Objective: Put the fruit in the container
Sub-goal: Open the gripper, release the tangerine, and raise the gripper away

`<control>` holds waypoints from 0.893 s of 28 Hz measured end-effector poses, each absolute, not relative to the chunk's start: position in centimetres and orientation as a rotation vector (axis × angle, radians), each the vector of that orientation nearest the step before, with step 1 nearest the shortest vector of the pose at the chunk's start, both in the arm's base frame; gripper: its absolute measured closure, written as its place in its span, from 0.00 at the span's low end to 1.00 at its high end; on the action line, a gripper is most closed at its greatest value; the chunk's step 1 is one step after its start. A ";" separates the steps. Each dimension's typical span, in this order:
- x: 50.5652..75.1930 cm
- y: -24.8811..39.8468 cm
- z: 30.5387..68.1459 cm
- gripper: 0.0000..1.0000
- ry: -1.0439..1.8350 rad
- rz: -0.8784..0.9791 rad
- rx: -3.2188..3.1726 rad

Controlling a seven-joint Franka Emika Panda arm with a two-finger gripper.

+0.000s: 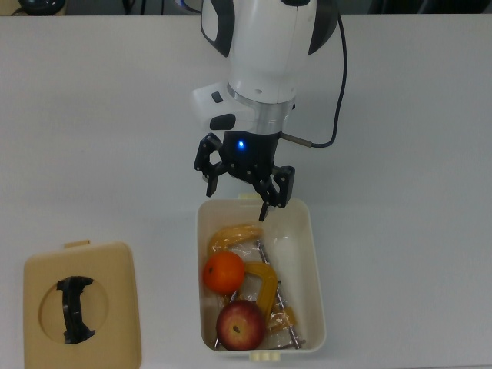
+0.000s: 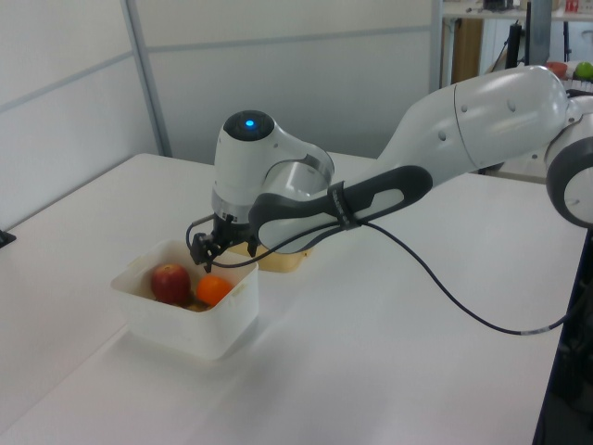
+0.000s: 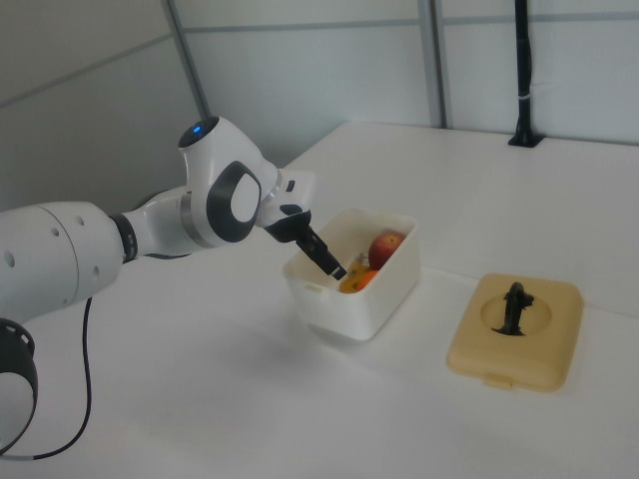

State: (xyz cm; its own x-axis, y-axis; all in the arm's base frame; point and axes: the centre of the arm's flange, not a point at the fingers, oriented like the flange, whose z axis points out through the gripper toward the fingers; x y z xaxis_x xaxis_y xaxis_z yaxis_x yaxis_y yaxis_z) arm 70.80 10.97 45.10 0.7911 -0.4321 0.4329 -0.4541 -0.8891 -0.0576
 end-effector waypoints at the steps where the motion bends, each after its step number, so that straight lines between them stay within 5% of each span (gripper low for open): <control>1: 70.8 11.0 45.3 0.00 -0.724 0.692 2.927; 5: 70.5 11.0 45.3 0.00 -0.644 0.640 2.928; 16: 68.2 9.3 44.9 0.00 -0.196 0.117 3.026; 25: 66.6 4.8 48.2 0.00 -0.108 -0.041 3.005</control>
State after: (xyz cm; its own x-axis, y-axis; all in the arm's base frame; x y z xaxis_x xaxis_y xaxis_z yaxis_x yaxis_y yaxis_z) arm 66.57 4.82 48.16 0.9970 -0.0735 -0.0223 -0.0698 -0.9885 0.1344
